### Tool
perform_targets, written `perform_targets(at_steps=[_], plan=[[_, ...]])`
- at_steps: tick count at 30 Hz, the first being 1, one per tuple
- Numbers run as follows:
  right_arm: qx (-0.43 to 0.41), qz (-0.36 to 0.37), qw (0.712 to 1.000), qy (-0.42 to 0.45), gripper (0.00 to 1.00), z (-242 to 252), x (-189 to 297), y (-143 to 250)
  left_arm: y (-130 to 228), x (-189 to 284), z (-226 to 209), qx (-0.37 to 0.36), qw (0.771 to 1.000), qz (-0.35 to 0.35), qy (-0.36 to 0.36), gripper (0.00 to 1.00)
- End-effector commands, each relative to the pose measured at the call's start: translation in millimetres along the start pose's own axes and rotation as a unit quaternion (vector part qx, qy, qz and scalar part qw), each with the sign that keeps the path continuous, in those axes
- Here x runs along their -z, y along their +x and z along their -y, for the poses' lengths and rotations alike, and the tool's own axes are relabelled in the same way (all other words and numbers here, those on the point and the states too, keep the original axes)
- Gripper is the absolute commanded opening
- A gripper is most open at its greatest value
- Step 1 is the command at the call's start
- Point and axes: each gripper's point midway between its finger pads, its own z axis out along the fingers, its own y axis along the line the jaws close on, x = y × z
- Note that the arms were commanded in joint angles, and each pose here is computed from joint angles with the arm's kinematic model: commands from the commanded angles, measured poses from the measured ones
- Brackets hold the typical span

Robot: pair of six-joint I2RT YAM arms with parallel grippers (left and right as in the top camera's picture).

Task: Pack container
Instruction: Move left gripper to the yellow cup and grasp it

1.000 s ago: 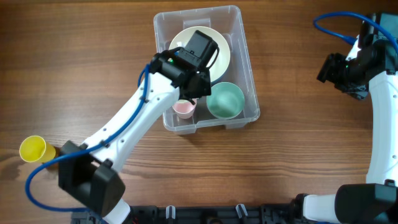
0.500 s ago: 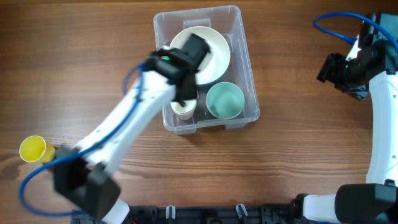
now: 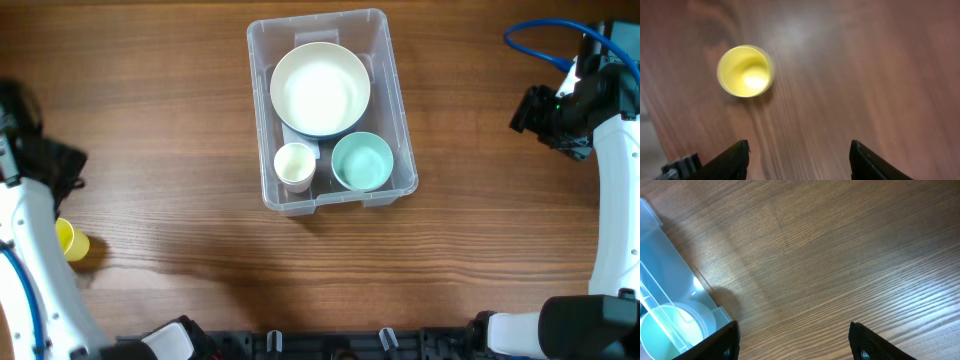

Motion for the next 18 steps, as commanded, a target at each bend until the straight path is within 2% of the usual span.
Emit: perform_targets(at_steps=[1, 4, 11, 18], plan=[[0.008, -0.003, 1.0, -0.003, 0.71, -1.0, -0.1, 2.7, 7.5, -47.7, -34.0, 0.054, 0.997, -0.042, -0.036, 0.65], [0.008, -0.004, 1.0, -0.002, 0.71, -0.9, -0.1, 3.2, 6.4, -76.2, -48.3, 0.069, 0.995, -0.053, -0.056, 0.69], [0.009, -0.004, 1.0, -0.002, 0.71, -0.8, -0.1, 3.3, -3.8, -112.4, -37.8, 0.031, 0.996, -0.059, -0.057, 0.7], [0.01, -0.004, 1.0, -0.002, 0.71, -0.8, -0.1, 3.4, -3.8, -141.2, -31.7, 0.012, 0.995, -0.072, -0.064, 0.67]])
